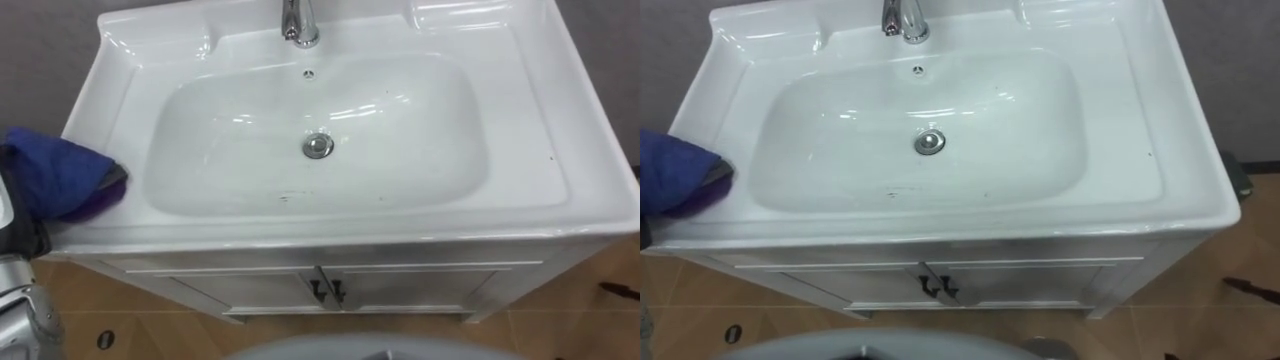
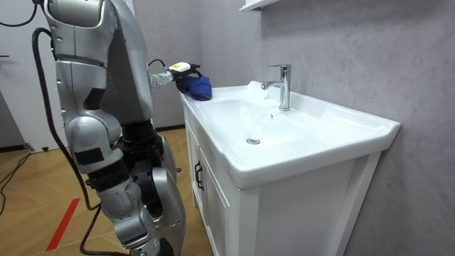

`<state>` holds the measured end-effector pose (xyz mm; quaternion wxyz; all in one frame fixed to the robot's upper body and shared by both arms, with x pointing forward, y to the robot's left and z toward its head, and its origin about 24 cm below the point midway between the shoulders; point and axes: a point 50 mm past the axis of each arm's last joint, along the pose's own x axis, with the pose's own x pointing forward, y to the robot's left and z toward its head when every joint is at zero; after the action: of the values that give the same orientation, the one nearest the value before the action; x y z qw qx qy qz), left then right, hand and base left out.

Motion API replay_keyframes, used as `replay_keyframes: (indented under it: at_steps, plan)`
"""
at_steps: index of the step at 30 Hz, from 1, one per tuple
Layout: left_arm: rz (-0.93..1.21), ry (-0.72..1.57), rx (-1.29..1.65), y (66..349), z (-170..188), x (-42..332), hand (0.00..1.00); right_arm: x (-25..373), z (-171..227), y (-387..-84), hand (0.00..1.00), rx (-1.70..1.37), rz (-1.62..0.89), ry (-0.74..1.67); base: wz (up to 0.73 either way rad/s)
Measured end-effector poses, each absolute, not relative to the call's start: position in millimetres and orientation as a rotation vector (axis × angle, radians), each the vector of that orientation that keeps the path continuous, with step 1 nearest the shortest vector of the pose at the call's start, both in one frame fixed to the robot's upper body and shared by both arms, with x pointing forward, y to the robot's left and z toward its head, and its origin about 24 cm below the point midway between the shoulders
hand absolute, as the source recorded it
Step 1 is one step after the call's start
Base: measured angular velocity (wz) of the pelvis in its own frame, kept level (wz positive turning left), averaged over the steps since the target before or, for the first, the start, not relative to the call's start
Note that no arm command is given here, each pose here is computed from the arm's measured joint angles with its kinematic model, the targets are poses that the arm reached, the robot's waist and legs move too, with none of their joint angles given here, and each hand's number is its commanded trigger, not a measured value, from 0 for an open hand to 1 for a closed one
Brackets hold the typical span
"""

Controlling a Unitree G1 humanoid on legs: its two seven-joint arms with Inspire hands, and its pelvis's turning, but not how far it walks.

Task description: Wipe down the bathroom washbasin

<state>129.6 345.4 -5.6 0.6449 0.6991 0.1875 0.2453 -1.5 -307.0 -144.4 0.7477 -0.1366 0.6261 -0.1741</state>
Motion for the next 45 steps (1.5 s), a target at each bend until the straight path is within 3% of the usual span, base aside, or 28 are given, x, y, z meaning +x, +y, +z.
replay_keyframes:
  at_steps: [9, 17, 26, 45]
  plan:
    - [0.59, 0.389, 1.57, 344, 2, 137, 0.0, -3, -144, -307, 0.0, -0.301, -0.373, 1.376, 0.0]
    - [0.693, 0.286, 1.345, 337, 19, 156, 0.0, 4, -145, -306, 0.0, -0.277, -0.387, 1.355, 0.02]
    - [0.551, 0.295, 1.08, 312, 15, 174, 0.0, 20, -147, -300, 0.0, -0.286, -0.345, 1.328, 0.0]
    - [0.463, 0.193, 0.826, 300, 32, 189, 0.0, 29, -147, -299, 0.0, -0.299, -0.34, 1.295, -0.01]
